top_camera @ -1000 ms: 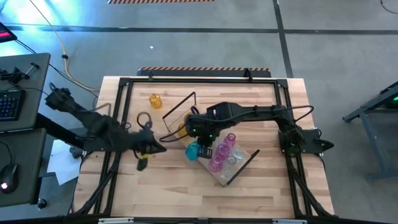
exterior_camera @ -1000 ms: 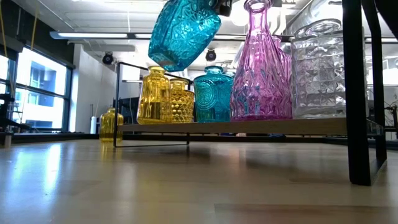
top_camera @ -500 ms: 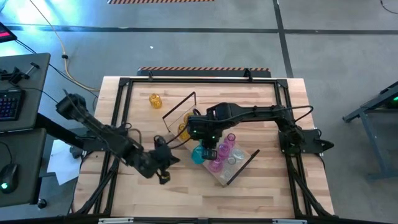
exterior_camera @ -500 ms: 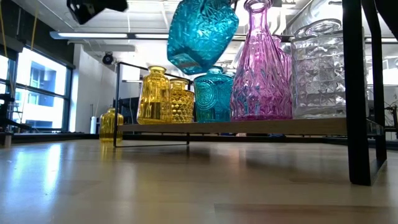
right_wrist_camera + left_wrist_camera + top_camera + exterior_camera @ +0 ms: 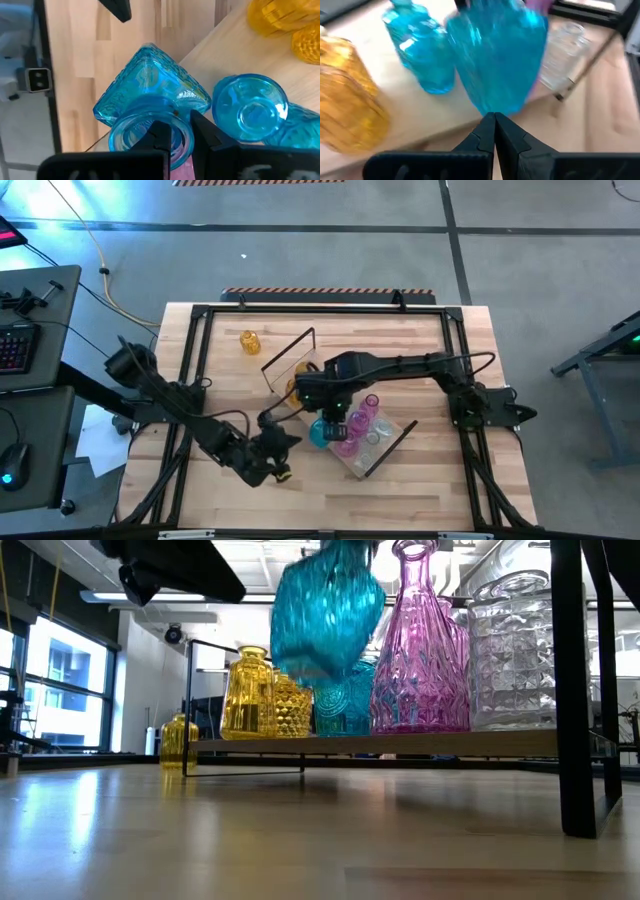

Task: Sort vases onto shelf
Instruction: Put the blue crystal vase on the shelf

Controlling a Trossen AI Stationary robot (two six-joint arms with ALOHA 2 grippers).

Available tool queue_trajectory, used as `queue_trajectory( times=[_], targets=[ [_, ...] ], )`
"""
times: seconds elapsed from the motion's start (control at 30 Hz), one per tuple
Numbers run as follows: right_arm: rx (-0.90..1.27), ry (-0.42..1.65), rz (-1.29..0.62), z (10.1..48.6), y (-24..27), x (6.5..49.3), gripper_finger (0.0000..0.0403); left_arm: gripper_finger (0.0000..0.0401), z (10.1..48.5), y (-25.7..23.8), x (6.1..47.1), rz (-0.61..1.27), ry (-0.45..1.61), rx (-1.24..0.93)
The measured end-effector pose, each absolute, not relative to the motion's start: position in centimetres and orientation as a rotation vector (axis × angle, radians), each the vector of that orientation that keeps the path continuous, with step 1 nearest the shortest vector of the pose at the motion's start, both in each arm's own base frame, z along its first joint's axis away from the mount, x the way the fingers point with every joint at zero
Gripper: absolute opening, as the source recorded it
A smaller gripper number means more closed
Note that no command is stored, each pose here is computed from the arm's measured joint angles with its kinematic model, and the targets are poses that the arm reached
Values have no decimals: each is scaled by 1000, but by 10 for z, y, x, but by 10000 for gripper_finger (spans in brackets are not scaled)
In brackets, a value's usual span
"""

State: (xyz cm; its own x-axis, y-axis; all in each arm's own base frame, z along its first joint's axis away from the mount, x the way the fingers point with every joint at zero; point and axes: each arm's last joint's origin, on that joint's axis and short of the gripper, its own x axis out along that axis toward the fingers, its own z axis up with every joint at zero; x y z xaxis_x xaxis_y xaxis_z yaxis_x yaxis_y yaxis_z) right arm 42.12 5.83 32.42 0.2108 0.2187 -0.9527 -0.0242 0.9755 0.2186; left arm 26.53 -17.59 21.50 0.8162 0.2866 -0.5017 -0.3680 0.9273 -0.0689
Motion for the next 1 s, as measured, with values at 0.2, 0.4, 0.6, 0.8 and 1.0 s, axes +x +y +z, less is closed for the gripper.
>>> queue_trajectory(
  times=[0.2, 0.4, 0.6, 0.8, 1.0],
  targets=[
    [147, 1366, 168, 309, 59, 431, 10, 0, 208, -174, 269, 434, 465, -127],
    [142, 1362, 160, 306, 58, 434, 10, 0, 193, -180, 281, 399, 478, -161],
    [143, 1343, 148, 306, 54, 436, 10, 0, 185, -181, 291, 393, 452, -217],
    [145, 1337, 135, 306, 49, 437, 10, 0, 185, -176, 296, 396, 447, -217],
    [147, 1343, 126, 303, 46, 439, 10, 0, 185, -168, 301, 397, 462, -232]
  ],
)
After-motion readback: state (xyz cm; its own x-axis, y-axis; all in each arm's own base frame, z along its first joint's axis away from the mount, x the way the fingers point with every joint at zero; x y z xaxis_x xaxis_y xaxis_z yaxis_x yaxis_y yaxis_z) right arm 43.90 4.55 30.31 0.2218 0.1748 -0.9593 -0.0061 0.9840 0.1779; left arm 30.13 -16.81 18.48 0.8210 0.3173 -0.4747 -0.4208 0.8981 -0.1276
